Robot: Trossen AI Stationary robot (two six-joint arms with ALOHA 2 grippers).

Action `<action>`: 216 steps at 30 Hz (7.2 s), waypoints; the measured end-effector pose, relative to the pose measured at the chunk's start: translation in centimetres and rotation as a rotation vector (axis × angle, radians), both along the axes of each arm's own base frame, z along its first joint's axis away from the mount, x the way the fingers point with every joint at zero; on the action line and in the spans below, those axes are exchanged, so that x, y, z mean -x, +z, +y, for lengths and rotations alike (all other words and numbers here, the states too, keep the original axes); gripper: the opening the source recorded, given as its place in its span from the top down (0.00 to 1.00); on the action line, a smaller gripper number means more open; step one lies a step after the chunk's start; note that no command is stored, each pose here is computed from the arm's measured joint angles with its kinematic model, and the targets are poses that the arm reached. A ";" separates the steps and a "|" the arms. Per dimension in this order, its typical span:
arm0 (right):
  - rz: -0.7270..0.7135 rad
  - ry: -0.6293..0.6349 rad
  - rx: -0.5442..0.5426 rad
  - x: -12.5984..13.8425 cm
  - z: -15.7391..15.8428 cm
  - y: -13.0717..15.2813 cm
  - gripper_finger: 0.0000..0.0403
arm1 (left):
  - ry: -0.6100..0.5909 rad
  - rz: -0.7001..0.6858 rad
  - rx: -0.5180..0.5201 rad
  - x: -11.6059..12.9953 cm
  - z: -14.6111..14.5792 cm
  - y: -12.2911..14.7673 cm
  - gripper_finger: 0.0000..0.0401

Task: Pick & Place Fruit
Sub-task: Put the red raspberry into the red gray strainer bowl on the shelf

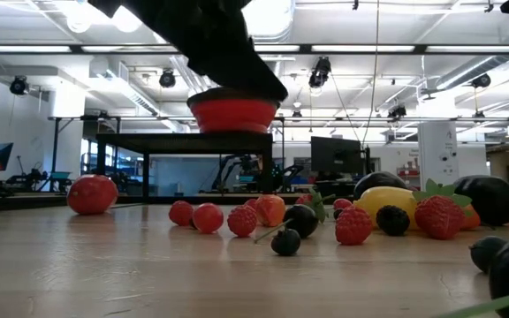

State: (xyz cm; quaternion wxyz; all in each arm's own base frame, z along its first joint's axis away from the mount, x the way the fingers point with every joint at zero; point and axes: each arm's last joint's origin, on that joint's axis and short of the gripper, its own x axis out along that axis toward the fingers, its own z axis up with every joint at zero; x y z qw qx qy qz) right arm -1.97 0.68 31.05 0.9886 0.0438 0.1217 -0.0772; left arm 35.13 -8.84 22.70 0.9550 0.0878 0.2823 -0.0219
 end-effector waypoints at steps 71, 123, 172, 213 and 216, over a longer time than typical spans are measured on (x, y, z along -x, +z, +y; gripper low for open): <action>-0.001 0.000 -0.001 0.0 0.0 0.0 0.98 | -0.030 0.048 0.000 -0.5 -4.2 0.3 0.60; 0.000 0.000 -0.001 0.0 0.0 0.0 0.98 | 0.117 0.203 -0.004 1.0 -7.4 -3.5 0.71; 0.000 0.000 -0.001 0.0 0.0 0.0 0.98 | 0.088 0.424 0.129 3.2 1.5 -4.2 0.45; 0.000 0.000 0.000 0.0 0.0 0.0 0.98 | 0.072 0.333 0.144 5.2 2.2 -8.9 0.64; 0.000 -0.001 -0.002 0.0 0.0 0.0 0.98 | 0.057 0.318 0.139 5.1 2.1 -8.8 0.68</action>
